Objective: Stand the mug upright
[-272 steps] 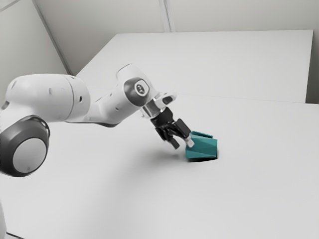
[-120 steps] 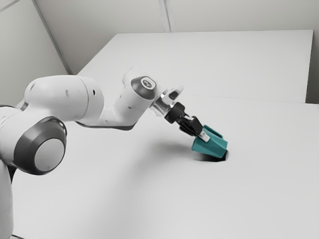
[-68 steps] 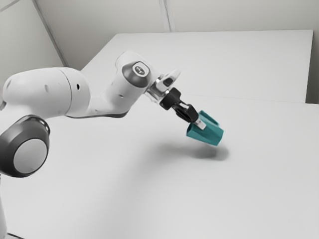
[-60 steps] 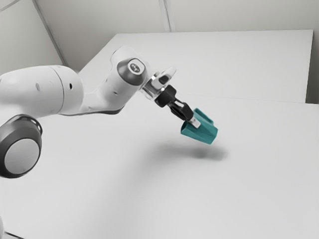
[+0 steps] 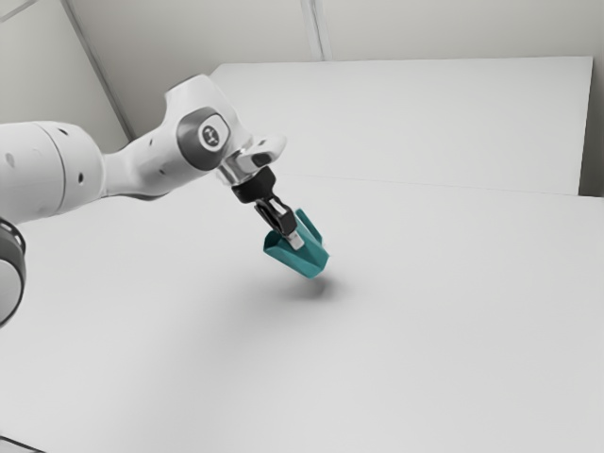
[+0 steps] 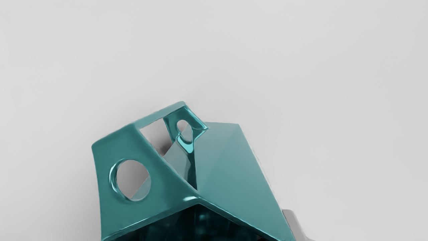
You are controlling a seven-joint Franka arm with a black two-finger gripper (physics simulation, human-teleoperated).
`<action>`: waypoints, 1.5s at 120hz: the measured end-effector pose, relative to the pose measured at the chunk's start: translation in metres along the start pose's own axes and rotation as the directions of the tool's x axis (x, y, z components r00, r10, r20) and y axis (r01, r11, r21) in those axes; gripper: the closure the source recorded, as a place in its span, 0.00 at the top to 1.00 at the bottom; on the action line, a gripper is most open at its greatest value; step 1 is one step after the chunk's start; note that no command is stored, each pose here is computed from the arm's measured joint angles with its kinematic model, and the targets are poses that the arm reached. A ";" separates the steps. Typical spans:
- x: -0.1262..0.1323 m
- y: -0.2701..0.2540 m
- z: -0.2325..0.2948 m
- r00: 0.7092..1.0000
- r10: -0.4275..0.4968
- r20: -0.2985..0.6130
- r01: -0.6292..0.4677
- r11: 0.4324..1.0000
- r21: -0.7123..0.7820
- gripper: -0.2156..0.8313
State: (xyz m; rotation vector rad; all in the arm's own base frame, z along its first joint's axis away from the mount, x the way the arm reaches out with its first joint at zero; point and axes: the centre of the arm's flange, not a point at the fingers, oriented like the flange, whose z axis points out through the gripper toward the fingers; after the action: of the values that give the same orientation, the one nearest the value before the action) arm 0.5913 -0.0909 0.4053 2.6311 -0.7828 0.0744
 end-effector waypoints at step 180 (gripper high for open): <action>-0.058 -0.152 0.000 0.933 -0.226 0.280 0.110 0.921 0.375 0.05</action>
State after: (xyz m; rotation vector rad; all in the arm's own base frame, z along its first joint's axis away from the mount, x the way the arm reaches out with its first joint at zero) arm 0.6238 0.0558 0.3417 3.0953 -0.6860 -0.2941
